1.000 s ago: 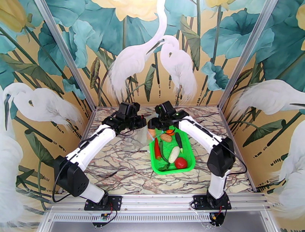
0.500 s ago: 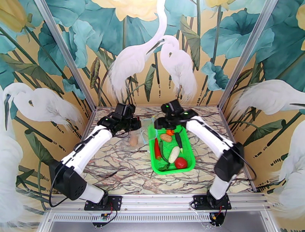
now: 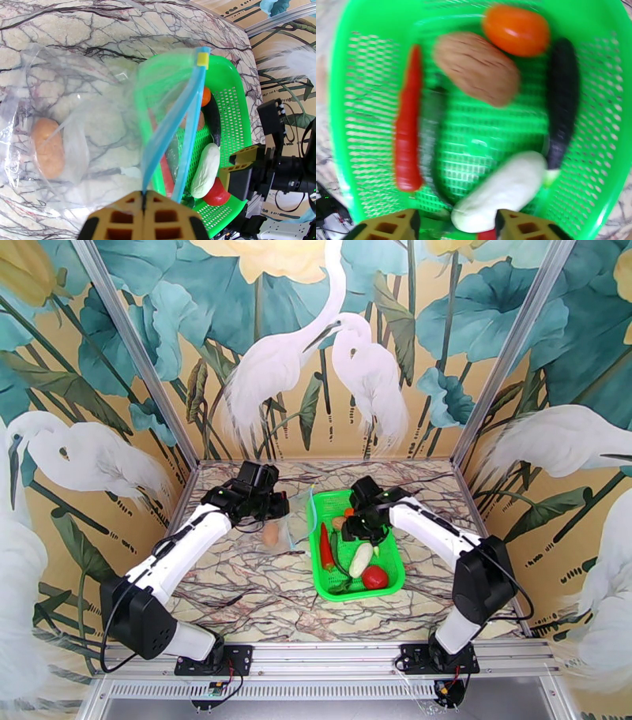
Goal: Place the food in the zip-top bag and seal the zipper
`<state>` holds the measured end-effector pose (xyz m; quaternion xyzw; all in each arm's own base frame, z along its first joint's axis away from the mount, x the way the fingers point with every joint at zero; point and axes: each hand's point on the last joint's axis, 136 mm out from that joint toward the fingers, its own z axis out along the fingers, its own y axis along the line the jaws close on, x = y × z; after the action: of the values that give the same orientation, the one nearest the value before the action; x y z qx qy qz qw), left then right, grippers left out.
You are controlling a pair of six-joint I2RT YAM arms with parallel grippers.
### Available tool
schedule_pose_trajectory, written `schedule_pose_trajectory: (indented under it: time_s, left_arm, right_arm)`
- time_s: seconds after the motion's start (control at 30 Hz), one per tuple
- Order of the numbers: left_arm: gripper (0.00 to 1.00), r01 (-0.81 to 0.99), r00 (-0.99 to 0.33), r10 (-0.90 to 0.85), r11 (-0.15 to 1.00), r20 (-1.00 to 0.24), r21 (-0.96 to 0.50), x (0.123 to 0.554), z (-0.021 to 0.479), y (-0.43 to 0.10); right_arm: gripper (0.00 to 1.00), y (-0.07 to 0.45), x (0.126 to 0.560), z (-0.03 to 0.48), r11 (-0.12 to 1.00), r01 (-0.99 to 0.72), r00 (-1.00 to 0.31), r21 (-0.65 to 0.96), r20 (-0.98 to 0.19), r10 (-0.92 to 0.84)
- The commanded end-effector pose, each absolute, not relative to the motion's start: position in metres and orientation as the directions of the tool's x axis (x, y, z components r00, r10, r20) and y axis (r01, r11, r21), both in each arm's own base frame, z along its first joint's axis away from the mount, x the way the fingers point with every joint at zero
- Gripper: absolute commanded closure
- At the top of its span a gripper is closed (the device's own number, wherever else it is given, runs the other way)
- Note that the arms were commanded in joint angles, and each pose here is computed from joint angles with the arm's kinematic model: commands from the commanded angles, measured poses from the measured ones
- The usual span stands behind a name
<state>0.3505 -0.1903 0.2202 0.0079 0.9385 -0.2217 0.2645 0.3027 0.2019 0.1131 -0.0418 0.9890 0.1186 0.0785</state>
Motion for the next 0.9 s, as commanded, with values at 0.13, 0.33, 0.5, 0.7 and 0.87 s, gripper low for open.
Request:
schedule_pose_trajectory:
  time_s: [0.13,0.33,0.5,0.7,0.87]
  left_arm:
    - [1.0,0.155,-0.858,-0.073,0.907,-0.509,-0.391,0.345,0.216,-0.185]
    - [1.0,0.171,-0.857,-0.055,0.908,-0.512,-0.383,0.348,0.216,-0.185]
    - [1.0,0.181,-0.856,-0.049,0.904,-0.514,-0.388,0.35,0.218,-0.185]
    - [1.0,0.189,-0.856,-0.044,0.901,-0.514,-0.391,0.351,0.22,-0.182]
    - [1.0,0.187,-0.859,-0.046,0.899,-0.51,-0.395,0.353,0.219,-0.178]
  right_arm:
    - [0.35,0.177,0.276,0.089,0.988,0.038,-0.996,0.151,-0.072,0.05]
    - [0.28,0.179,0.277,0.073,0.983,0.093,-0.994,0.157,-0.05,0.102]
    - [0.27,0.185,0.285,0.06,0.974,0.126,-0.991,0.186,-0.029,0.134]
    - [0.25,0.185,0.289,0.042,0.971,0.164,-0.986,0.176,-0.001,0.167]
    - [0.26,0.19,0.293,0.031,0.963,0.188,-0.982,0.192,0.016,0.188]
